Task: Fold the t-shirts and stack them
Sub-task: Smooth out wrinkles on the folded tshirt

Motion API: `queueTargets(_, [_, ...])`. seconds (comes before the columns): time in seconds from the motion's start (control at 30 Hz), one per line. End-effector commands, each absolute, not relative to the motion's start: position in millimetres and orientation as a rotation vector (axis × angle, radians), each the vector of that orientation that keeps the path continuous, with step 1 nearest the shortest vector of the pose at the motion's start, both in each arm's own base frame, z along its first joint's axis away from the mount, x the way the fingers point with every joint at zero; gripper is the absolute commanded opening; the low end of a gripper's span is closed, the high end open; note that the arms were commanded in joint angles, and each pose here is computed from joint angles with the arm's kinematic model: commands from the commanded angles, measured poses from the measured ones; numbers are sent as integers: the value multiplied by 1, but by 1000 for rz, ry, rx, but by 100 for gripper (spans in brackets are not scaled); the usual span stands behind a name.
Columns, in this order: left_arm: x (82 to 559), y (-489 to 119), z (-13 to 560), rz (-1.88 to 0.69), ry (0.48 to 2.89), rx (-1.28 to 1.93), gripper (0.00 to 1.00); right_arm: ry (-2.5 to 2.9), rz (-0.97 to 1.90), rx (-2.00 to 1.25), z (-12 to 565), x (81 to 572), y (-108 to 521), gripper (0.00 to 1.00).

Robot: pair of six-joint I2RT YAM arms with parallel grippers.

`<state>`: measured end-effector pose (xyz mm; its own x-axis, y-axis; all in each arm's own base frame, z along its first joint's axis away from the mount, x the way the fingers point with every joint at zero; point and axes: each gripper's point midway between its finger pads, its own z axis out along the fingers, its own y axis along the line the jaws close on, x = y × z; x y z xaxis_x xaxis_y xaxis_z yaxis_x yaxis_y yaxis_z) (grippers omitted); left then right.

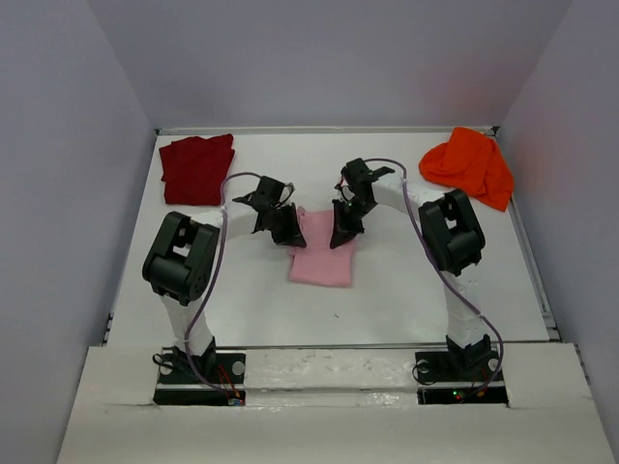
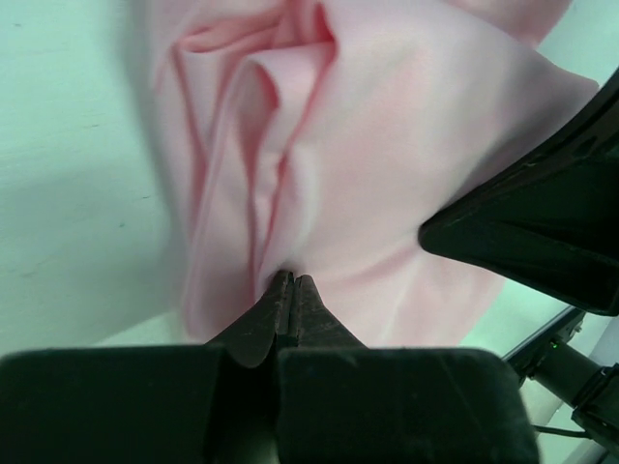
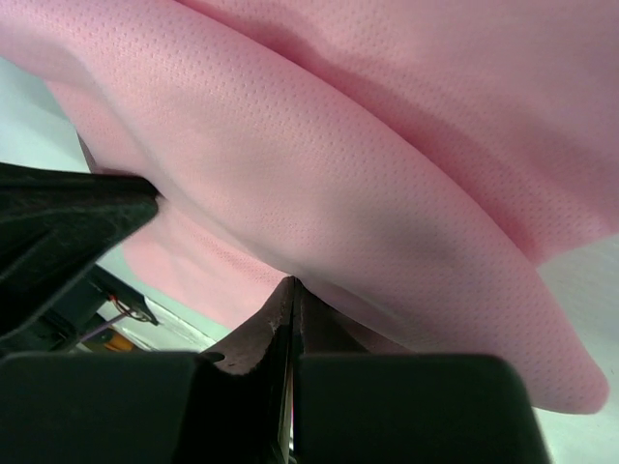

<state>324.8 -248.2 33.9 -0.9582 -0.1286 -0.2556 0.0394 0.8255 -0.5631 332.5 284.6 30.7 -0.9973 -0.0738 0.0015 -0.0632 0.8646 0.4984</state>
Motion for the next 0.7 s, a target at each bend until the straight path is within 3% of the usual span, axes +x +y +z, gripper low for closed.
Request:
queueTargets(0.0, [325, -229, 46, -766, 2700, -36, 0, -3066, -589, 148, 17, 326, 251, 0])
queueTargets(0.5, [309, -224, -7, -649, 2835, -25, 0, -3085, -555, 197, 22, 334, 250, 0])
queueTargets(0.67, [318, -231, 1, -657, 2796, -42, 0, -3096, -525, 219, 23, 338, 247, 0])
